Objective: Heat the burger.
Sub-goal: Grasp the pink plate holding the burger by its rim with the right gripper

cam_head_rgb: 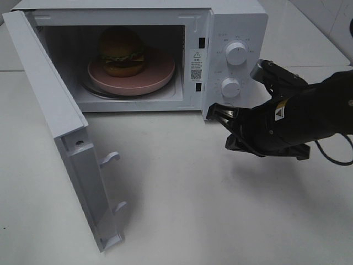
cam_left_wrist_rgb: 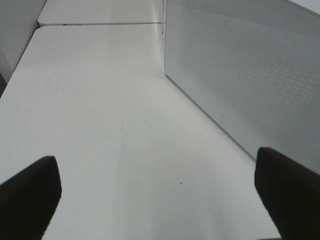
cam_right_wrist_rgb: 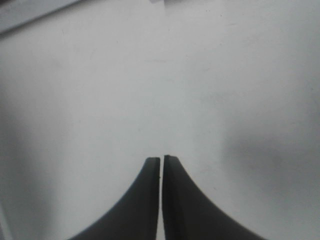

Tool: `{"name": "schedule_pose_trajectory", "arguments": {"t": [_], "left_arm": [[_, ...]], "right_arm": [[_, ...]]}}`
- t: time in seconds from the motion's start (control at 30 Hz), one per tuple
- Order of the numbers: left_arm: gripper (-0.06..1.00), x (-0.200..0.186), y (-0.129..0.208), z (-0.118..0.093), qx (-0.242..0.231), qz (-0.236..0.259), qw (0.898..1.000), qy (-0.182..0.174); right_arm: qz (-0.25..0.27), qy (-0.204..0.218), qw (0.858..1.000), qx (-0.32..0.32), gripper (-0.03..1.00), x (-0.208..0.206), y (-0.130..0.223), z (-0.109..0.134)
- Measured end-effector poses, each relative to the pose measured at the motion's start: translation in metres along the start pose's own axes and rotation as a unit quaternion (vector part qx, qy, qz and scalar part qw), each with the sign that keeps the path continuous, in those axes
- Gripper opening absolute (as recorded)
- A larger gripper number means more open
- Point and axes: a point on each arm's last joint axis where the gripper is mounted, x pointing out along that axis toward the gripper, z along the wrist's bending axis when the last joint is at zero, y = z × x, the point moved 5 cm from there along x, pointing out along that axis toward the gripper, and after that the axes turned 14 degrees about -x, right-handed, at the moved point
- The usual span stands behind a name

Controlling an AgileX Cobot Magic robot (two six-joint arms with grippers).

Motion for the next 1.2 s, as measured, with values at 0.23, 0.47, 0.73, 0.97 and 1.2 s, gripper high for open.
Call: {"name": "schedule_pose_trajectory", "arguments": {"t": [0.23,0.47,0.73,0.97,1.2], "left_arm": [[0.99,0.000,0.000,0.000,0.000,0.000,1.000,0.000],[0.99,0.000,0.000,0.000,0.000,0.000,1.000,0.000],[0.99,0.000,0.000,0.000,0.000,0.000,1.000,0.000],[0.99,0.000,0.000,0.000,0.000,0.000,1.000,0.000],[0.99,0.000,0.000,0.000,0.000,0.000,1.000,0.000]], "right_arm": [[0.076,0.016,0.984,-0.161,0.06,-0.020,0.007,-0.001],[0.138,0.010,0.942,-0.307,0.15,-0.043,0.012,-0.002],[0.128,0.010,0.938,-0.321,0.57,-0.067,0.010,-0.002],[0.112,0.013,0.937,-0.330,0.91,-0.093,0.009,-0.003],[0.097,0.014,0.926,-0.366,0.90,-0.106,0.007,-0.004]]}}
